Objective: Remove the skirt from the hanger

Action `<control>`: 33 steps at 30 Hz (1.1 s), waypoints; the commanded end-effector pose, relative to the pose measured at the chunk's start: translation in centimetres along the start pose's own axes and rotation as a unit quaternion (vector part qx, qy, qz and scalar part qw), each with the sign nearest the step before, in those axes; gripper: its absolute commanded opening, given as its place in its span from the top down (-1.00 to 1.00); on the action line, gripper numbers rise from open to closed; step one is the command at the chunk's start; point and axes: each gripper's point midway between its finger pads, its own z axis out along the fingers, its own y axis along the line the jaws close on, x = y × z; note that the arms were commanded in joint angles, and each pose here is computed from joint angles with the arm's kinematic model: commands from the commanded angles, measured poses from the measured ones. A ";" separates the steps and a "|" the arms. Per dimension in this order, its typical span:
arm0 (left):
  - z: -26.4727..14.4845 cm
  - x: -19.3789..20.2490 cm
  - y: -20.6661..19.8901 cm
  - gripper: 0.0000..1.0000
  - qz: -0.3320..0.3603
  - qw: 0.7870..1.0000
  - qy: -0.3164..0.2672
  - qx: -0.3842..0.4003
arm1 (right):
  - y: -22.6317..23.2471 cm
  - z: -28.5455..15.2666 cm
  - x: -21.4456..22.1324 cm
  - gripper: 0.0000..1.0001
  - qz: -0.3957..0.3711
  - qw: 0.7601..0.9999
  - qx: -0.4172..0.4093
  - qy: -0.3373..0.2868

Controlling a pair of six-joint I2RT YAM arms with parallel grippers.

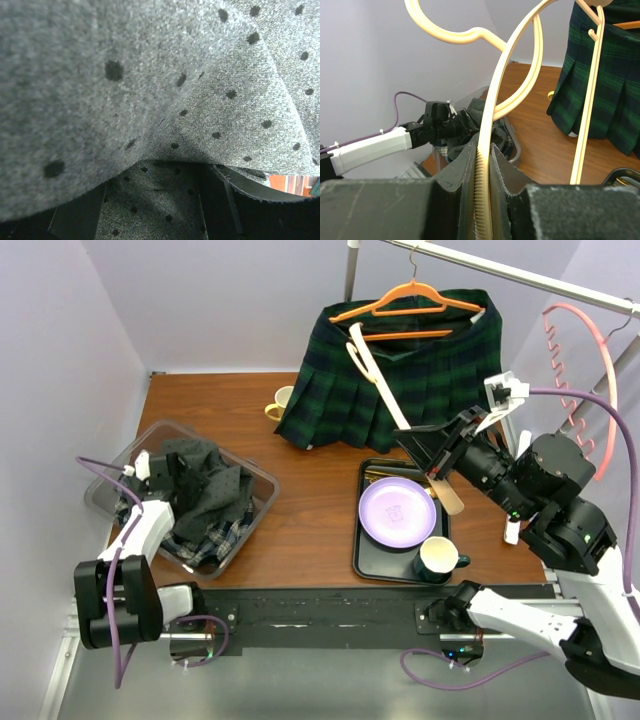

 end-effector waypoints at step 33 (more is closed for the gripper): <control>-9.0 4.9 -6.3 -0.60 0.111 0.972 0.078 0.190 | 1.1 -1.3 -2.1 1.00 -0.002 0.999 -0.019 -0.031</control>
